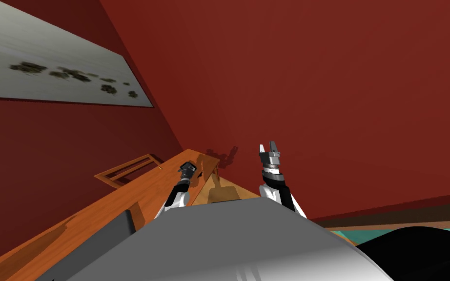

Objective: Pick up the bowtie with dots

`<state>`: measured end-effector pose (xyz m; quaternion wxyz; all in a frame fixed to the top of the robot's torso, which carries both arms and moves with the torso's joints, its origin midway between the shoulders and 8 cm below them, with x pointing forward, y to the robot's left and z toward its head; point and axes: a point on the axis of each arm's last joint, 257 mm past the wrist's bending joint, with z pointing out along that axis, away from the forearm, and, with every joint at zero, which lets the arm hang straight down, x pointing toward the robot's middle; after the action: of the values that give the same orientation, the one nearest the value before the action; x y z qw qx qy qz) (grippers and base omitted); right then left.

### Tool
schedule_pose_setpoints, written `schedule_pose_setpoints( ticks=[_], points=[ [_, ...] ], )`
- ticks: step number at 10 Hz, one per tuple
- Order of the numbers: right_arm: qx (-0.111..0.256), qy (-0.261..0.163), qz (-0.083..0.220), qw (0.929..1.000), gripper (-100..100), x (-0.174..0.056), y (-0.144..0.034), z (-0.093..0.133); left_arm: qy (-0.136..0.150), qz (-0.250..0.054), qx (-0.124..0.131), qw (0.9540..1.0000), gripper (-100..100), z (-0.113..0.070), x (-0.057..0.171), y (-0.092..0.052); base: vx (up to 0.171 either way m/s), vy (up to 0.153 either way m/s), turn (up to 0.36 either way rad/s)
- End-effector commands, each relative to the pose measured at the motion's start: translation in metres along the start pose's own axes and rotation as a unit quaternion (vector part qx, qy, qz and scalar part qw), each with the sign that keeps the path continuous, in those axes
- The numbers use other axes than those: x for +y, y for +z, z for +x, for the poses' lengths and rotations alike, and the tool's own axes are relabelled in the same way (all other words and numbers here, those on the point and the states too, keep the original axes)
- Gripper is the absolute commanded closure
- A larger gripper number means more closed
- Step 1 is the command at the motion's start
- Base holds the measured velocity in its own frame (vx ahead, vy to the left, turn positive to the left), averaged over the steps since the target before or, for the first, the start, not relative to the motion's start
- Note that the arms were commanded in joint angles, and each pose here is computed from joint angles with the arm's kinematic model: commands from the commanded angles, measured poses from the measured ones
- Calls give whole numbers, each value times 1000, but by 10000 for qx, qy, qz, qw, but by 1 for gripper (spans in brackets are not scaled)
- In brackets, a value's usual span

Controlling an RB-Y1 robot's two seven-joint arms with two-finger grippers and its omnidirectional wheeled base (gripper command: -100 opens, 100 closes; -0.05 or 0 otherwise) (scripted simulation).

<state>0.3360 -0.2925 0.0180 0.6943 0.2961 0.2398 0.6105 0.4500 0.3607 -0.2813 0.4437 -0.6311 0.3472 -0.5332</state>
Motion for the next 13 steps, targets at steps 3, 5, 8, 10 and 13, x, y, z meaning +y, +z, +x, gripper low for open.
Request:
schedule_pose_setpoints(
  ticks=[3, 5, 8, 10, 13],
  points=[
    [0, 0, 0, 10000, 0, 0, 0, 0, -457, -384, -275, 9978, -100, -18, 32, 8, 39, -35, 47],
    [0, 0, 0, 10000, 0, 0, 0, 0, -836, -638, -461, 9934, -100, -26, 53, 14, 54, -56, 78],
    [0, 0, 0, 10000, 0, 0, 0, 0, -1208, -952, -689, 9857, -100, -36, 81, 15, 37, -48, 42],
    [0, 0, 0, 10000, 0, 0, 0, 0, -1387, -1102, -801, 9809, -100, -41, 95, 15, 48, -40, 39],
    [0, 0, 0, 10000, 0, 0, 0, 0, -1873, -1488, -1108, 9646, -100, -52, 130, 14, 43, -31, 61]
  ],
)
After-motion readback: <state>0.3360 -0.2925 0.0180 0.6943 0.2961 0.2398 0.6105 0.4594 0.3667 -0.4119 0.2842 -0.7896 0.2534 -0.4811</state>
